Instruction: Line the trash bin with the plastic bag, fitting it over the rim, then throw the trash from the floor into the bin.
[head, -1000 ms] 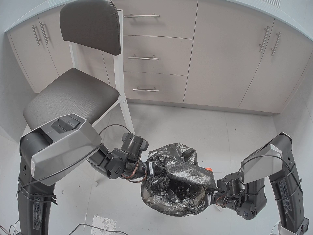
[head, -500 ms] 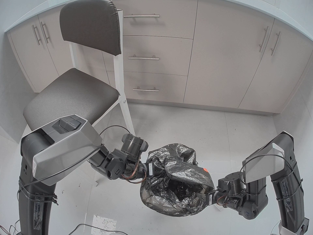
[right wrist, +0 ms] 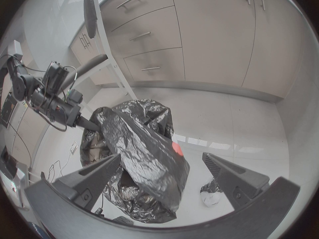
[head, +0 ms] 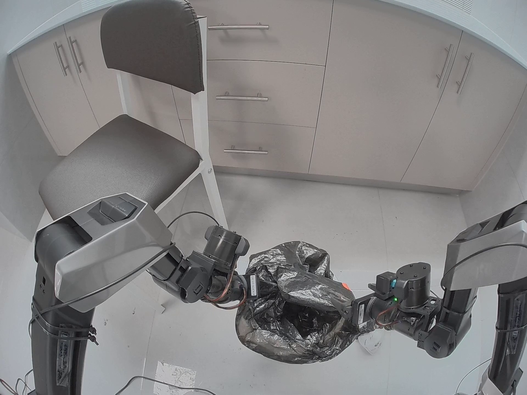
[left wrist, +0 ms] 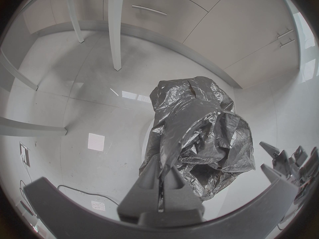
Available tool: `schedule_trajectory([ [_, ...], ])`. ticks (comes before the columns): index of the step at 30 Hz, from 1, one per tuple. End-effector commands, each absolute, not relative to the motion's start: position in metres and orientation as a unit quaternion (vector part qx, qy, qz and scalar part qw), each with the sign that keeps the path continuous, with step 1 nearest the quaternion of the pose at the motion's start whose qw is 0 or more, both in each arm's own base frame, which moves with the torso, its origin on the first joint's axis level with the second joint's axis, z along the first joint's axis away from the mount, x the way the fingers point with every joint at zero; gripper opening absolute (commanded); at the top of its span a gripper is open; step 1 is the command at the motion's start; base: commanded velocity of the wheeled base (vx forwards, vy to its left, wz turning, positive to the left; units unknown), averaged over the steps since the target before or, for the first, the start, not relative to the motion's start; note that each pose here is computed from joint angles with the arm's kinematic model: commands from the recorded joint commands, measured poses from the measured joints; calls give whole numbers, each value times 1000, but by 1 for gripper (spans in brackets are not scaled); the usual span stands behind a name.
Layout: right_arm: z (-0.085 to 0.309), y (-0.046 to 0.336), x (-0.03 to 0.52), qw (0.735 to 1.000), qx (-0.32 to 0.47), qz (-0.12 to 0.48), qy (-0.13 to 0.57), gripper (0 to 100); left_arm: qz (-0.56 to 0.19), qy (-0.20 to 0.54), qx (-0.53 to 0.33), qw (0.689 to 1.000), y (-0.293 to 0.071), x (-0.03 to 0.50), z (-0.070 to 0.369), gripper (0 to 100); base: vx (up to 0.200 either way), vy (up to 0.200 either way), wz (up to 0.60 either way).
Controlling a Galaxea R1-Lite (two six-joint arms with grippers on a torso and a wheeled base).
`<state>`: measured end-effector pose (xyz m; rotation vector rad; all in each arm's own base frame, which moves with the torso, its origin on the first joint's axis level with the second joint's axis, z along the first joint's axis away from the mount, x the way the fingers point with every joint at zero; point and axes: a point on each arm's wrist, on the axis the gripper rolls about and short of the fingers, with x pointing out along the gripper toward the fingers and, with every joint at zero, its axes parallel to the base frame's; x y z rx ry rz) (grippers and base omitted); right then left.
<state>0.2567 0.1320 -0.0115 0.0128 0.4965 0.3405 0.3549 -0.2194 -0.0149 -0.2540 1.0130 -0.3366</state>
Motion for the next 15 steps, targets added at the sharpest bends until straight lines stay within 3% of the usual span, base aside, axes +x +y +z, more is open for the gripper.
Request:
schedule_trajectory([
  [1,45,145,300,971,25,154,181,100,-159,482,-120,853,-219,354,-15,0,0,0,0],
  [15,82,193,421,965,12,129,229,100,-166,469,-124,859,-218,351,-18,0,0,0,0],
])
